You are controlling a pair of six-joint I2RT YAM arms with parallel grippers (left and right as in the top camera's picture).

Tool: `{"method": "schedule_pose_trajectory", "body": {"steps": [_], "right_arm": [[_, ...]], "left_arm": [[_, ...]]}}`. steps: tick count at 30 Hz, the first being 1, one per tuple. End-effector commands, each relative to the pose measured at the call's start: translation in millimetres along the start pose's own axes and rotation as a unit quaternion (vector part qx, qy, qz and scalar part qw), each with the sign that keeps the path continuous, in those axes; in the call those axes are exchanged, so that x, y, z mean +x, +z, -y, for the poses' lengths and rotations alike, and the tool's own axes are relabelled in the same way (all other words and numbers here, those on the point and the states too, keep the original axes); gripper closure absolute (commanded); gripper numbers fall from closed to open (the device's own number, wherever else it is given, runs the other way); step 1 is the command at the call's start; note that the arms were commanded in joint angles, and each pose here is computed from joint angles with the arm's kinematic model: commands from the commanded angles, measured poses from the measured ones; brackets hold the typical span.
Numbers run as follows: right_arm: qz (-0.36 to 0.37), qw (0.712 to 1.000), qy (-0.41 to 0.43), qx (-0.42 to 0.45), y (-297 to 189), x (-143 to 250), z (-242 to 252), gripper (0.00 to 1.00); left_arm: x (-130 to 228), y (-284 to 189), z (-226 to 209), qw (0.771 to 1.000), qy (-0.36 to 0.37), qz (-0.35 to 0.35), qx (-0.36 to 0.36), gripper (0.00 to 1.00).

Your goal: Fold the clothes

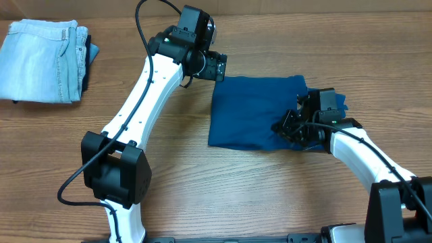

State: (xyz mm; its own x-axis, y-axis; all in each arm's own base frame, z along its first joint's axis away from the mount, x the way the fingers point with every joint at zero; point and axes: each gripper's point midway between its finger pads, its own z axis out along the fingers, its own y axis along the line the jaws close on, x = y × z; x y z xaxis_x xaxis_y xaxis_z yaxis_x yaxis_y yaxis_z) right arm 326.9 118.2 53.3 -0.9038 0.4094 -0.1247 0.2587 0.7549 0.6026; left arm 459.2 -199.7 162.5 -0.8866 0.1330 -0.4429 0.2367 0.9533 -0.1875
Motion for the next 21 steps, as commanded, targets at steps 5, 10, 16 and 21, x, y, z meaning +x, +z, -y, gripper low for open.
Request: {"method": "schedule_pose_trajectory", "body": {"steps": [5, 10, 16, 21], "right_arm": [[0.060, 0.988, -0.140, -0.018, -16.2, -22.4, -21.8, 0.96], [0.052, 0.989, -0.131, 0.039, -15.8, -17.8, 1.8, 0.93], [-0.001, 0.990, -0.083, 0.110, -19.3, 9.6, 35.8, 0.60], [-0.031, 0.989, -0.034, 0.139, -31.4, 29.7, 46.4, 0.57]], "left_arm": [[-9.3, -13.9, 6.9, 1.000, 0.015, 0.021, 0.006, 0.10], [-9.5, -13.9, 7.0, 1.000, 0.015, 0.021, 0.006, 0.10], [-9.4, -13.9, 7.0, 1.000, 0.015, 0.021, 0.006, 0.10], [-9.4, -13.9, 6.9, 1.000, 0.015, 0.021, 0.006, 0.09]]}}
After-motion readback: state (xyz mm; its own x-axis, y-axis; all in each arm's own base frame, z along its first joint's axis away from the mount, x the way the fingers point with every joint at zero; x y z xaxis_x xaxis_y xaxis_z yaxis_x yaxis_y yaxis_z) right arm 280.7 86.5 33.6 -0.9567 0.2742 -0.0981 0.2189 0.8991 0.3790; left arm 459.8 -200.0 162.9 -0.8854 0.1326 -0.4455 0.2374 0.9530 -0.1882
